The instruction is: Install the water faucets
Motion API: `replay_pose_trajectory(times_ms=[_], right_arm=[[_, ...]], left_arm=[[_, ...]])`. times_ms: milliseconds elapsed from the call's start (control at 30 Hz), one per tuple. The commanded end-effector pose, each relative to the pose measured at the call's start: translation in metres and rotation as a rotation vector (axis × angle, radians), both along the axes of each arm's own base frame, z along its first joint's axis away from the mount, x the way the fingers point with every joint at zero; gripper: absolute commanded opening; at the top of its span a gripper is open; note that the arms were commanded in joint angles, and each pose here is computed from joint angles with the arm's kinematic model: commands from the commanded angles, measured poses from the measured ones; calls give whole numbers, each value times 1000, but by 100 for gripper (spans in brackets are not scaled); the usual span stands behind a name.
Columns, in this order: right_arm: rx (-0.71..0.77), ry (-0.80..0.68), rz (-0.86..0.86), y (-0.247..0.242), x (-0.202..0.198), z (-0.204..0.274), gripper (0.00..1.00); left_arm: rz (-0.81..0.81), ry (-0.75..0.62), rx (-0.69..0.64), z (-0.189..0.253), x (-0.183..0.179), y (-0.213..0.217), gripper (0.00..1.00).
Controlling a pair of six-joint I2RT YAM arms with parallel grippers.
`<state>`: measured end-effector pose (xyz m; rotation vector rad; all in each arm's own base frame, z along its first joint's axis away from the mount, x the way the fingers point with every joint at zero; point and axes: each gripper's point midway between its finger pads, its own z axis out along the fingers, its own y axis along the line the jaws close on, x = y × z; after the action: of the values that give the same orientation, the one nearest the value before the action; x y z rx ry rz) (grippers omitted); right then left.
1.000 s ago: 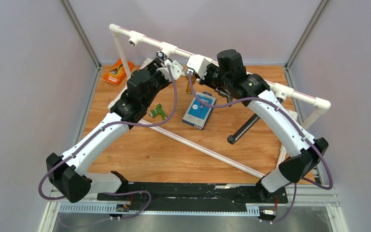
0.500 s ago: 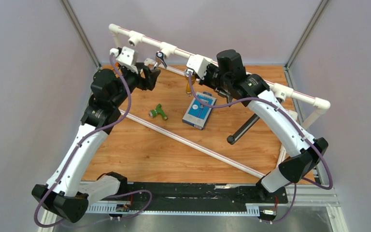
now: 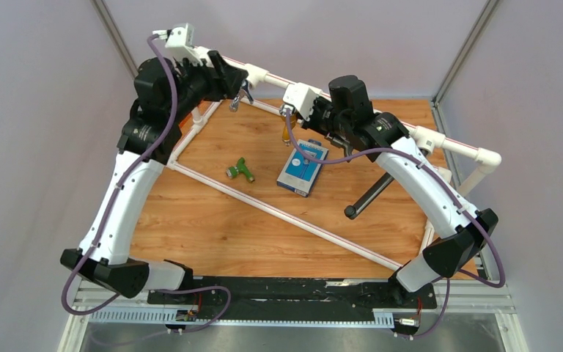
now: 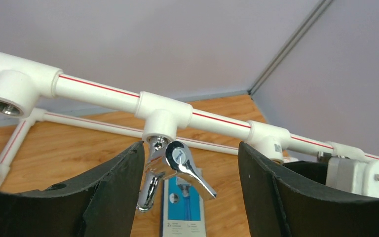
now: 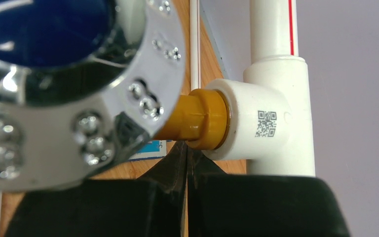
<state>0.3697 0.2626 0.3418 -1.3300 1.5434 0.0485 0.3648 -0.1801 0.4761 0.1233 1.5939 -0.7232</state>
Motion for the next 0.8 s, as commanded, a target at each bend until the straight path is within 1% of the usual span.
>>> replay_pose_trajectory(times_ms=[0,33,67,100,200,300,400,533,633,667,733,767], right_arm=[[-92,159,60,9,-27,-50,0],[-93,159,59,9,-27,-50,0],[-96,162,59,8,-27,-51,0],[-93,161,60,9,-26,-51,0],[-95,165,59,9,-26,-52,0],[-96,162,60,9,-27,-52,0],[-96,162,59,9,-26,-52,0],[-95,163,58,9,-26,-52,0],[-98,163,58,9,-26,-52,0],[-97,163,59,9,-27,-52,0],[-96,162,59,10,-26,-53,0],[-97,164,60,10,-26,-53,0]], left_arm=[[79,72,178,-22,2,-7,75],[129,58,234,-21,7,-2,75],[130,74,267,-27,5,-6,75],[170,61,302,-25,9,-2,75],[216,42,421,-30,14,3,75],[196,36,508,-37,15,-8,75],[214,53,621,-44,17,-5,75],[247,100,714,-56,20,0,75],[245,118,733,-61,18,3,75],[231,119,736,-62,17,2,74],[189,125,751,-67,14,-2,67],[167,127,758,-70,12,-5,59]])
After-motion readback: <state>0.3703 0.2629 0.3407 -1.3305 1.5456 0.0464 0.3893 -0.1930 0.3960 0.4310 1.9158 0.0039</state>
